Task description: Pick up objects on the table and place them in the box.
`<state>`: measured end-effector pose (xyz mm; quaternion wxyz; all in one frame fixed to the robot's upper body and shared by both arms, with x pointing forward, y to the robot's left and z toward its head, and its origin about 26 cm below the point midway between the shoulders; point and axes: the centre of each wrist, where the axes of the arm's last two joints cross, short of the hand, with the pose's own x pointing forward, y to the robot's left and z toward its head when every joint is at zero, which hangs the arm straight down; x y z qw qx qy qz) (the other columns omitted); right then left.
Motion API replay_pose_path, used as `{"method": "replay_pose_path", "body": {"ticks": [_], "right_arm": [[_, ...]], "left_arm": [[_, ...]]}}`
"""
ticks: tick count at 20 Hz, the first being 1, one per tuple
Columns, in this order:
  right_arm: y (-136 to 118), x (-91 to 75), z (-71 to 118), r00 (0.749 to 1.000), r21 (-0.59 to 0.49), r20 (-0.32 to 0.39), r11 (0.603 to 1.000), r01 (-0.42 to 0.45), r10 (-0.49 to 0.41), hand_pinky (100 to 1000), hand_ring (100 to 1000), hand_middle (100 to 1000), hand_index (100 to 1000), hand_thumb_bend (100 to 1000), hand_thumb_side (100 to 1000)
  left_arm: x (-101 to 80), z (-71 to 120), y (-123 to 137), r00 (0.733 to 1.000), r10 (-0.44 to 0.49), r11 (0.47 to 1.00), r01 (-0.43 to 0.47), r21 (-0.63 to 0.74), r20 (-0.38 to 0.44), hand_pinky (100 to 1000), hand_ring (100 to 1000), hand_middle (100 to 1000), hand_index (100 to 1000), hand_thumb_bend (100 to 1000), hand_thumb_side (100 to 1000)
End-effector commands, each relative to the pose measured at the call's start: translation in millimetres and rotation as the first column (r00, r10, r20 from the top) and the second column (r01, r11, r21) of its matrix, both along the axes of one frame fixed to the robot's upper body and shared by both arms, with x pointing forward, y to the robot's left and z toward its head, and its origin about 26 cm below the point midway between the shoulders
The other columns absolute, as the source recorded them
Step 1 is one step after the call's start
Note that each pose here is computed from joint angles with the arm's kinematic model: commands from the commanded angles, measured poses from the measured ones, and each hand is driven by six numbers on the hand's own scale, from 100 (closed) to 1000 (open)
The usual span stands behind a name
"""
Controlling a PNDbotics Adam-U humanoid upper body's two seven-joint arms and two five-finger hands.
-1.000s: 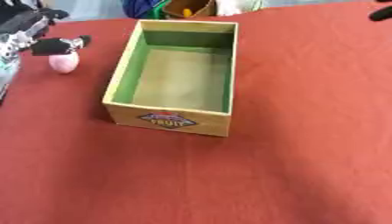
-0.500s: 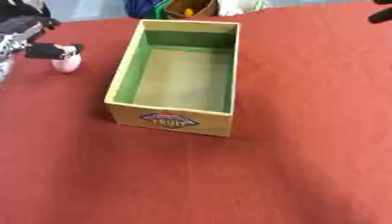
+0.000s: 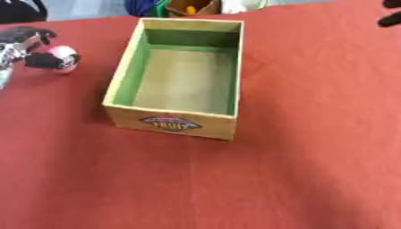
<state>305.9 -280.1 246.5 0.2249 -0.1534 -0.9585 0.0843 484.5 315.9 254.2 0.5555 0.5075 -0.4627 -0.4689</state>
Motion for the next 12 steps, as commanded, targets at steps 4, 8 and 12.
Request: {"method": "replay_pose_path", "body": {"ticks": [4,8,12], "right_arm": [[0.2,-3.5,9.4,0.999,-0.014,0.034,1.0,0.003,-0.003,539,640,607,795,100,596],[0.5,-3.4,9.5,0.999,-0.013,0.035,1.0,0.003,-0.002,539,640,607,795,100,596],[0.2,-3.5,8.9,0.999,-0.009,0.032,1.0,0.007,-0.006,539,641,606,795,100,595]], "left_arm": [[-1.1,7.7,12.8,0.998,0.053,0.999,-0.054,0.01,0.034,702,835,761,935,396,756],[-0.8,6.3,13.1,0.998,0.059,0.998,-0.059,0.016,0.032,680,796,724,910,336,725],[-1.0,6.3,12.0,0.998,0.047,0.999,-0.047,-0.005,0.043,649,751,667,842,224,701]]}}
